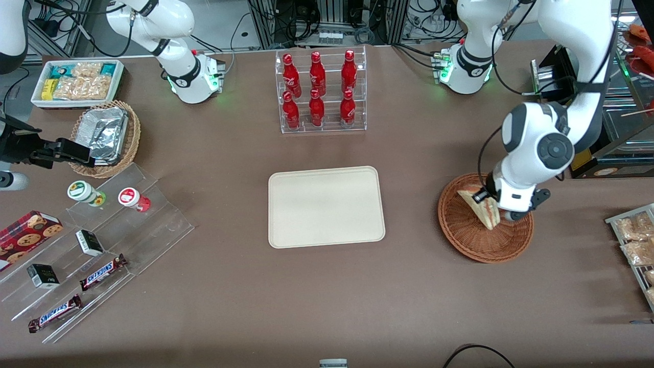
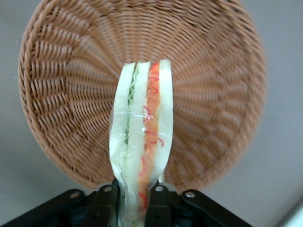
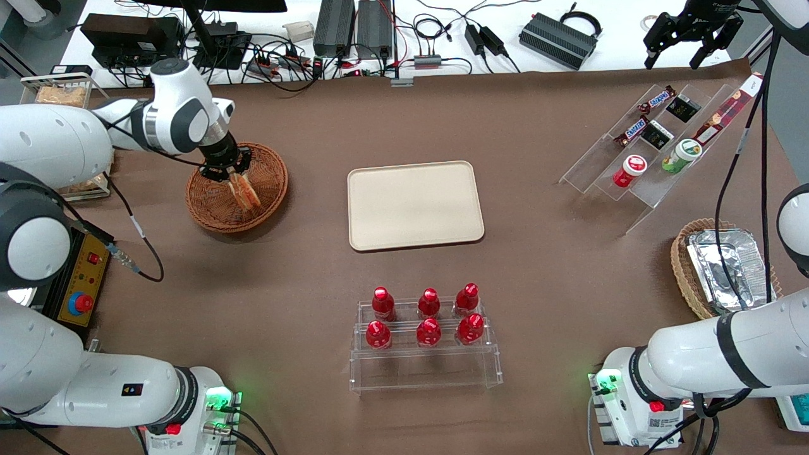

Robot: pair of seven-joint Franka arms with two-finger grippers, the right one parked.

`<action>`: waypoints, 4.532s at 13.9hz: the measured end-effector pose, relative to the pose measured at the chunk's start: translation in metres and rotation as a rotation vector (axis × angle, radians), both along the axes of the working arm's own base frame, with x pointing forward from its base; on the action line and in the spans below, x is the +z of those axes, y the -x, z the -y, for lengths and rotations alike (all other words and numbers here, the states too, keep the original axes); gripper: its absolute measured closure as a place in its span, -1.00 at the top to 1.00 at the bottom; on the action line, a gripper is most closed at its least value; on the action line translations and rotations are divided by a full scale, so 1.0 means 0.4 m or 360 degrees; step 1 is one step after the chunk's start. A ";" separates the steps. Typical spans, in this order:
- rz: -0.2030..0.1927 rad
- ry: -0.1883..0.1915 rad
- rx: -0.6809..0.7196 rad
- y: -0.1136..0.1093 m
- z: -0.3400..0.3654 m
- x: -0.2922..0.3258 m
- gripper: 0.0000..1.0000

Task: Place sandwich from basket to tray
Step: 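Lift the sandwich and carry it with the left gripper over the tray, then lower the sandwich onto the tray and open the left gripper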

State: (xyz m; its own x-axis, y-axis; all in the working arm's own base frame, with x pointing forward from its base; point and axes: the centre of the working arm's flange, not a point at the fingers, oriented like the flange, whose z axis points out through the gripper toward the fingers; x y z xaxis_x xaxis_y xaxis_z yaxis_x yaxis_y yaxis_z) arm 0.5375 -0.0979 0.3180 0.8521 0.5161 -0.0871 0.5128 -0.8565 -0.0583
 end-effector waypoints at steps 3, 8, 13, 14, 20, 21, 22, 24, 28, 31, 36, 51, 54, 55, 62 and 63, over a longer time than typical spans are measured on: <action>-0.0011 -0.0004 -0.0154 0.009 0.130 0.075 -0.69; -0.0006 0.0000 -0.0439 0.072 0.374 0.083 -0.69; 0.0008 0.0021 -0.0678 0.109 0.611 0.056 -0.69; 0.0014 0.0026 -0.0708 0.114 0.660 0.049 -0.69; 0.0008 0.0041 -0.0757 0.118 0.922 -0.030 -0.69; 0.0010 0.0046 -0.0754 0.114 0.950 -0.047 -0.69; 0.0014 0.0051 -0.0749 0.113 0.982 -0.064 -0.69; 0.0020 0.0059 -0.0739 0.122 1.049 -0.101 -0.69; -0.0018 0.0069 -0.0687 0.110 1.120 -0.152 -0.69; -0.0048 0.0080 -0.0670 0.095 1.138 -0.169 -0.69; -0.0043 0.0083 -0.0665 0.088 1.141 -0.172 -0.69; -0.0032 0.0072 -0.0514 0.075 1.143 -0.178 0.36; -0.0015 0.0084 -0.0514 0.066 1.144 -0.097 0.97; -0.0012 0.0087 -0.0515 0.066 1.142 -0.054 1.00; -0.0021 0.0076 -0.0588 0.051 1.063 0.181 1.00; -0.0030 0.0081 -0.0666 0.035 1.037 0.195 1.00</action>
